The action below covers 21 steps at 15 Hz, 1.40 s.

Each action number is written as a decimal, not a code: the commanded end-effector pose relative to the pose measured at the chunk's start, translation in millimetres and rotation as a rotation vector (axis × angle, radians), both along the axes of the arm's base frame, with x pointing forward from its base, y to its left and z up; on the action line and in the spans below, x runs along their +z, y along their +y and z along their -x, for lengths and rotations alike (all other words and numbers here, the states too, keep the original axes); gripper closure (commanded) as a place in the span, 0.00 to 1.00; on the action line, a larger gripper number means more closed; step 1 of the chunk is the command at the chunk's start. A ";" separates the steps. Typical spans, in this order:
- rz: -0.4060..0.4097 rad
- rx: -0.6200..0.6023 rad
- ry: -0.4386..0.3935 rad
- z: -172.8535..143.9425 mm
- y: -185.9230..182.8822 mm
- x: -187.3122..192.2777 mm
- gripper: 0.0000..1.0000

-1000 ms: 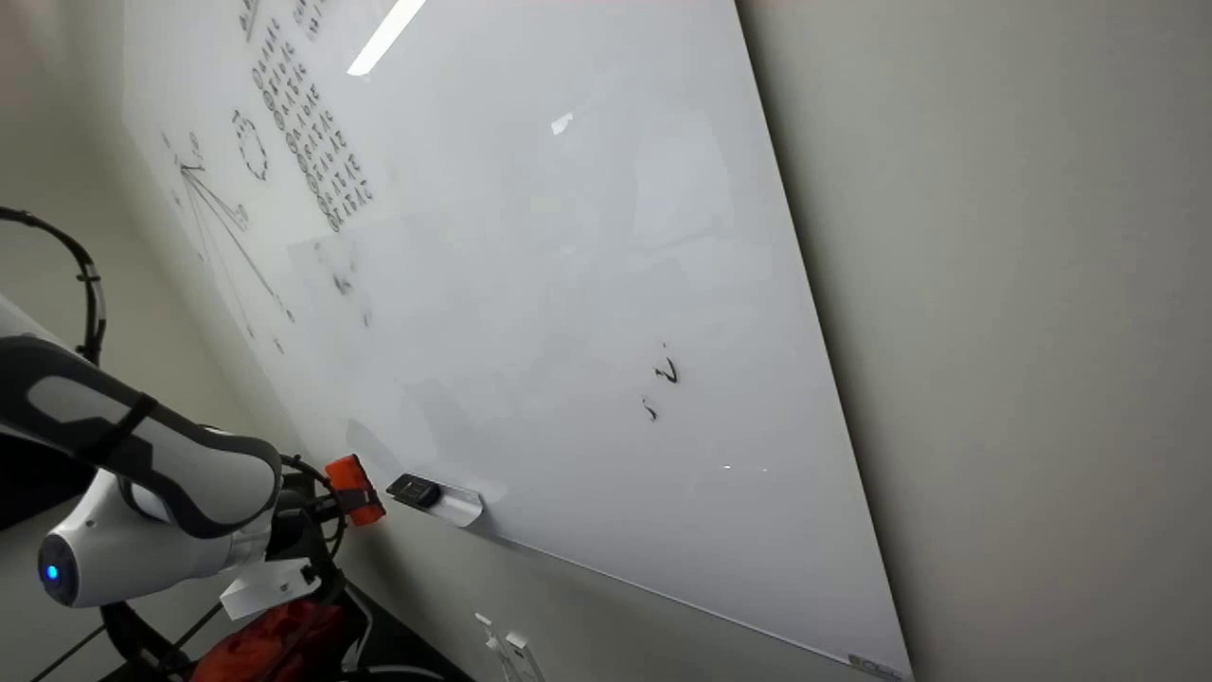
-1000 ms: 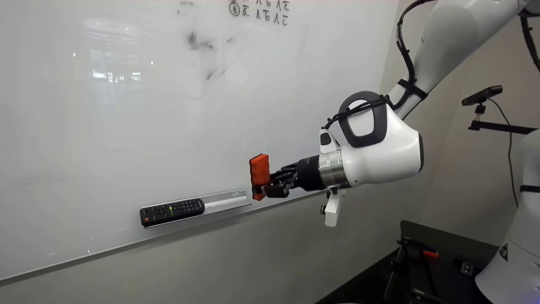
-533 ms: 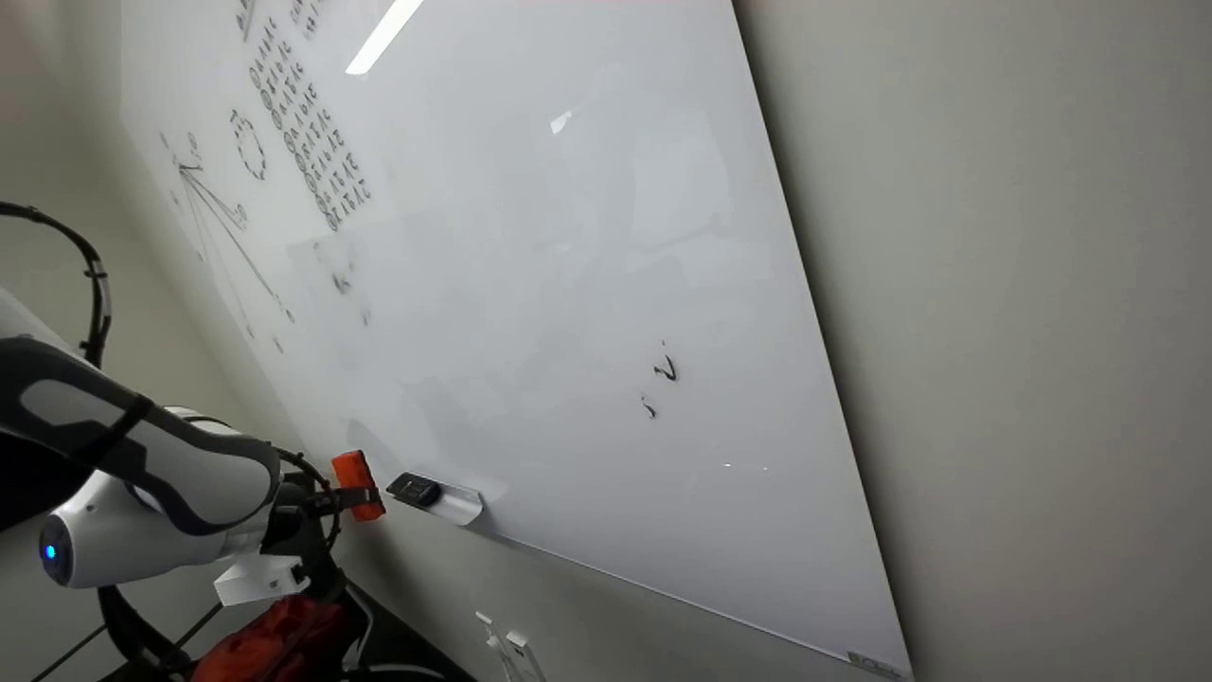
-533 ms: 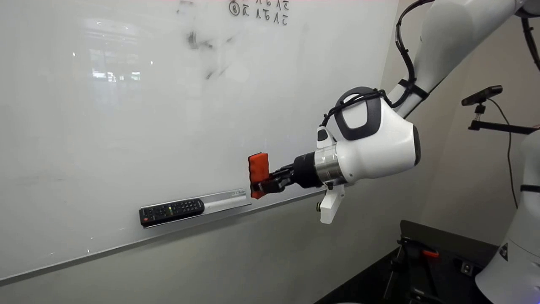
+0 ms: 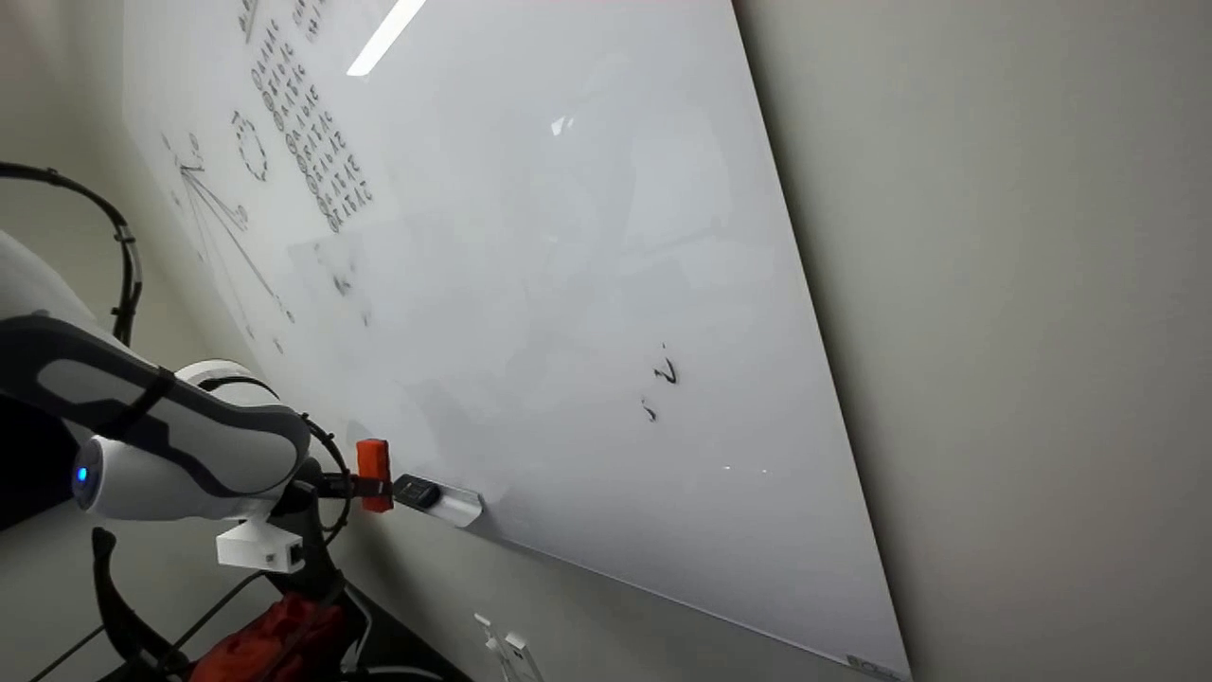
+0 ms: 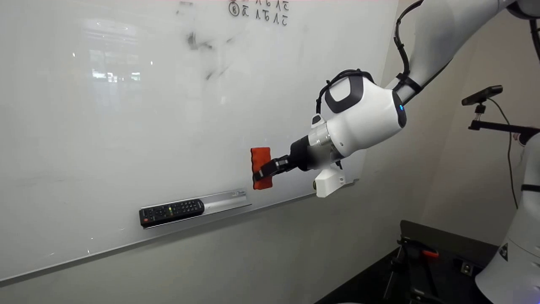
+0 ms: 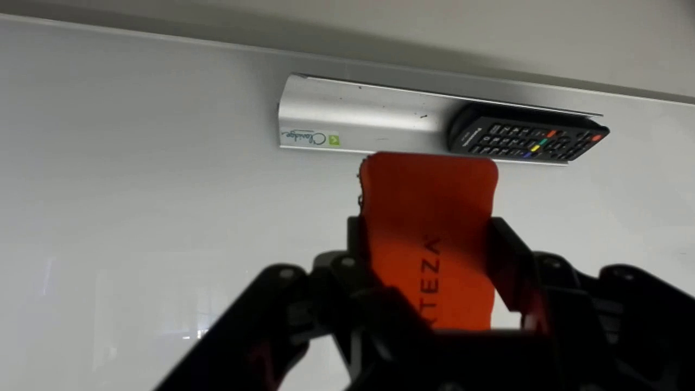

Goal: Use the orange eraser to wipe the bottom right corner of the whiteboard

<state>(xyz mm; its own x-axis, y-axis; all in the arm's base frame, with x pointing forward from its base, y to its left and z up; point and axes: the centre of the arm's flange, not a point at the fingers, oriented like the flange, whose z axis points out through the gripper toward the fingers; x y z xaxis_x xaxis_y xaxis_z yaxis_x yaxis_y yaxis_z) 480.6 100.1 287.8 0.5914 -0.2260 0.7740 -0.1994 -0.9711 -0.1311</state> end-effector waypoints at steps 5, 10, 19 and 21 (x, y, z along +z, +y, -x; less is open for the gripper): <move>0.016 -0.044 -0.046 -30.7 -34.8 -10.7 0.70; 0.027 -0.049 -0.040 -51.3 -33.2 -42.4 0.70; 0.026 -0.077 -0.071 -93.1 -12.0 -82.4 0.70; 0.021 -0.086 -0.050 -95.7 -13.8 -92.9 0.70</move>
